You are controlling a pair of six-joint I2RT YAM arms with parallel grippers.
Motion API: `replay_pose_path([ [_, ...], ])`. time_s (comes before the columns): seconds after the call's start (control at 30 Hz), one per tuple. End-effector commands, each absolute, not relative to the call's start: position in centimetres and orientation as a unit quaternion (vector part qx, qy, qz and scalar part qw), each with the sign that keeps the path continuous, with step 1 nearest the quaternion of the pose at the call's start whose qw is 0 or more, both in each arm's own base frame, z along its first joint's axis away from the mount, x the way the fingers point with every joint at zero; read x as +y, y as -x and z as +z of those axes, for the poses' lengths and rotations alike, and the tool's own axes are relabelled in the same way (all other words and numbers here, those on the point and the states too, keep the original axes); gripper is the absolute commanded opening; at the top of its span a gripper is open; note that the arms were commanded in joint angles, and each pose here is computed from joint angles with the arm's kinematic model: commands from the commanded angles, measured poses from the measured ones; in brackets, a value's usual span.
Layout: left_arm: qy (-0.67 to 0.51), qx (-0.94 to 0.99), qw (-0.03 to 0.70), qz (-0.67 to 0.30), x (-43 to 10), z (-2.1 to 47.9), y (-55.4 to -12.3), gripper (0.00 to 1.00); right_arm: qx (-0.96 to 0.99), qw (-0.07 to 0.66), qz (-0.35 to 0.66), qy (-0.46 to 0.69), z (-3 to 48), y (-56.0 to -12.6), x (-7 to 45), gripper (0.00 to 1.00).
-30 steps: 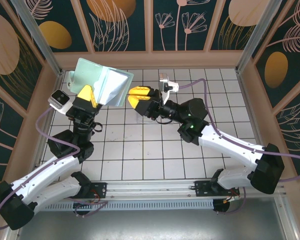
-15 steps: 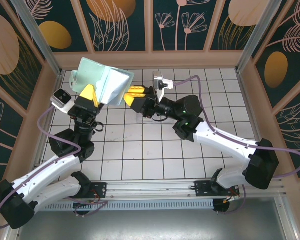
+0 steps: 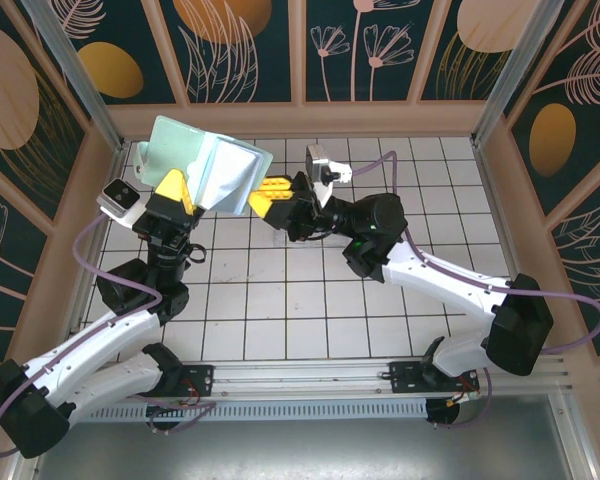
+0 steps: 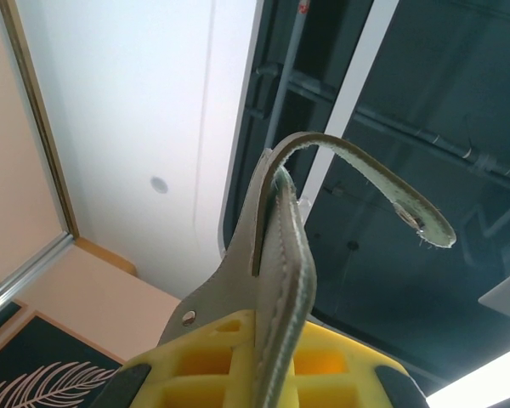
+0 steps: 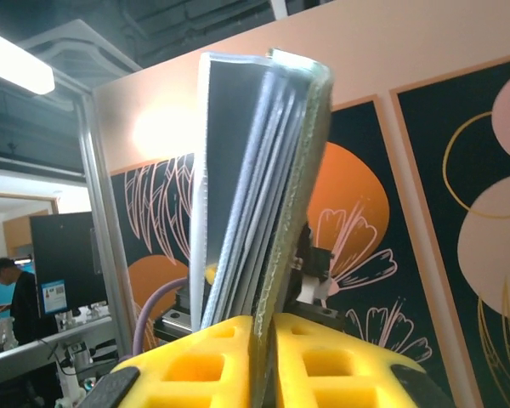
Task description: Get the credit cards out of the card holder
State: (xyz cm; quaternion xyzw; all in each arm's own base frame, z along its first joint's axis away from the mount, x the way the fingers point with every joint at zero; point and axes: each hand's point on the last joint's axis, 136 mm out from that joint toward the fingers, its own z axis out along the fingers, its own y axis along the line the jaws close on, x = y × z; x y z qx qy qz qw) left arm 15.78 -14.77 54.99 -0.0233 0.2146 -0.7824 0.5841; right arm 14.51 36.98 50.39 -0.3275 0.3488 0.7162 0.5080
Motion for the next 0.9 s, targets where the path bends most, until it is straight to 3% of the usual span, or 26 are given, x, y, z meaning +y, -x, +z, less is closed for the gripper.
replay_pose_path([
  [0.0, 0.016, 0.204, 0.577, -0.791, -14.7, 55.5, -15.3, 0.0, 0.285, 0.533, 0.721, 0.339, 53.6, -12.7, 35.7, 0.15],
  [0.13, 0.018, 0.206, 0.577, -0.79, -14.7, 55.3, -15.4, 0.0, 0.294, 0.541, 0.714, 0.334, 53.7, -13.1, 35.9, 0.1],
  [0.2, 0.021, 0.213, 0.578, -0.788, -14.7, 55.1, -15.6, 0.0, 0.303, 0.541, 0.71, 0.333, 53.5, -13.3, 36.1, 0.01],
  [0.27, 0.03, 0.232, 0.588, -0.775, -14.8, 54.6, -16.1, 0.0, 0.32, 0.545, 0.702, 0.329, 53.1, -13.7, 36.1, 0.0],
  [0.4, 0.052, 0.32, 0.63, -0.706, -15.1, 53.1, -17.9, 0.36, 0.386, 0.552, 0.669, 0.313, 51.1, -15.2, 36.2, 0.0],
  [0.43, 0.059, 0.349, 0.64, -0.683, -15.2, 52.4, -18.6, 0.51, 0.409, 0.553, 0.658, 0.307, 50.4, -15.8, 36.1, 0.0],
  [0.57, 0.1, 0.444, 0.657, -0.601, -14.6, 47.8, -21.0, 0.69, 0.484, 0.543, 0.624, 0.286, 47.3, -17.2, 35.3, 0.0],
  [0.87, 0.194, 0.542, 0.641, -0.508, -11.3, 36.8, -22.3, 0.71, 0.649, 0.434, 0.56, 0.278, 36.7, -18.7, 34.8, 0.0],
])
